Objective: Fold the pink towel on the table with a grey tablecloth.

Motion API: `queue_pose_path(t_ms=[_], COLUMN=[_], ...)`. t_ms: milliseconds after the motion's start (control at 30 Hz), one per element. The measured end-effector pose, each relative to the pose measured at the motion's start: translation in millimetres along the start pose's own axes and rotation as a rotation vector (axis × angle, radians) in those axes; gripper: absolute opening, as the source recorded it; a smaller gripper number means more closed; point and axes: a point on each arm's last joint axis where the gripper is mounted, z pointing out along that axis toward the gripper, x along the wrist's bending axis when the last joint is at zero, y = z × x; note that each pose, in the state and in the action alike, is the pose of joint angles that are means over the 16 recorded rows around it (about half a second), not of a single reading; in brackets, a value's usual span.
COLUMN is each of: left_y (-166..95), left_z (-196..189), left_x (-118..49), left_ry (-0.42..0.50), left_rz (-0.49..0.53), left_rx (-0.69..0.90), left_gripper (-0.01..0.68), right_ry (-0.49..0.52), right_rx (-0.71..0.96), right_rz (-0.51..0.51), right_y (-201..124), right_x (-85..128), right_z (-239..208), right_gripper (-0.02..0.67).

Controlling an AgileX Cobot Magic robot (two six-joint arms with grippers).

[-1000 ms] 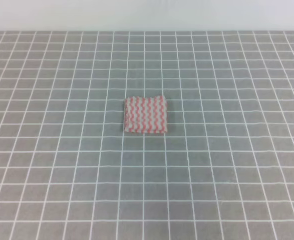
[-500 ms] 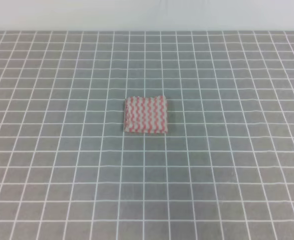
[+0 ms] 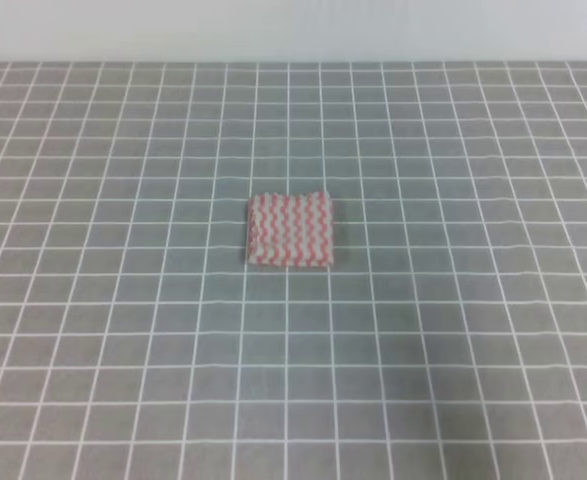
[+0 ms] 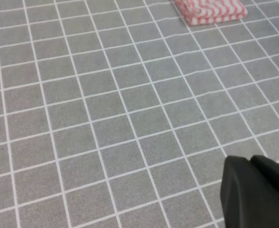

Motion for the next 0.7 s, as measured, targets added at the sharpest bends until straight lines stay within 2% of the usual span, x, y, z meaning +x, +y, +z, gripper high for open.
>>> queue_pose_path(t_ms=[167,367,700], left_y=[0,0,0], left_z=[0,0,0], left_x=[0.0,0.0,0.0], left_ry=[0.0,0.0,0.0], left_rz=[0.0,0.0,0.0], left_rx=[0.0,0.0,0.0], left_gripper=[0.001,0.001,0.001], right_ry=[-0.105,-0.181,-0.242], right_rx=[-0.001,0.035,0.131], right_rz=[-0.049,-0.036,0.126], right_y=[-18,-40,-78], right_x=[-7,-7,-6], right_z=[-22,-39,-46], right_gripper=[-0.017,-0.017,-0.017])
